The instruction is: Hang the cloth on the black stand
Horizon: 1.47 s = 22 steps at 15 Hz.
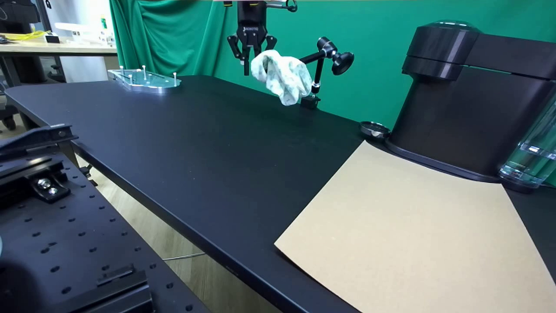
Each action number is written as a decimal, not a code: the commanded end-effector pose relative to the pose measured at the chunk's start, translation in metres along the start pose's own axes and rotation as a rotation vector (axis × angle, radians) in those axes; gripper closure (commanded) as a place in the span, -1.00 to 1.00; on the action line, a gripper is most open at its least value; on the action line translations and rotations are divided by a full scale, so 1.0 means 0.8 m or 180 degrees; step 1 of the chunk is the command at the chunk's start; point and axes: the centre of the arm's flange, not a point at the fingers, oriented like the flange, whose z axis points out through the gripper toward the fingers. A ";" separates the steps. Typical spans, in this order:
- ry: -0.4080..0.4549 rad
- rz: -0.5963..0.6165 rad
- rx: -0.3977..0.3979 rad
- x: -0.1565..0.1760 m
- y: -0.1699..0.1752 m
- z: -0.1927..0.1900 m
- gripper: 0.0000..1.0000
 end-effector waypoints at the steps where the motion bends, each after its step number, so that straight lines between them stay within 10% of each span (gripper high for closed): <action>1: -0.0080 -0.0044 -0.0019 0.010 -0.001 -0.004 -0.21; 7: -0.0031 -0.0294 -0.0222 0.018 -0.013 -0.018 -0.97; 18: 0.0451 -0.1090 -0.1011 0.053 -0.118 -0.107 -1.00; 22: 0.0139 -0.0993 -0.0866 0.034 -0.117 -0.106 -1.00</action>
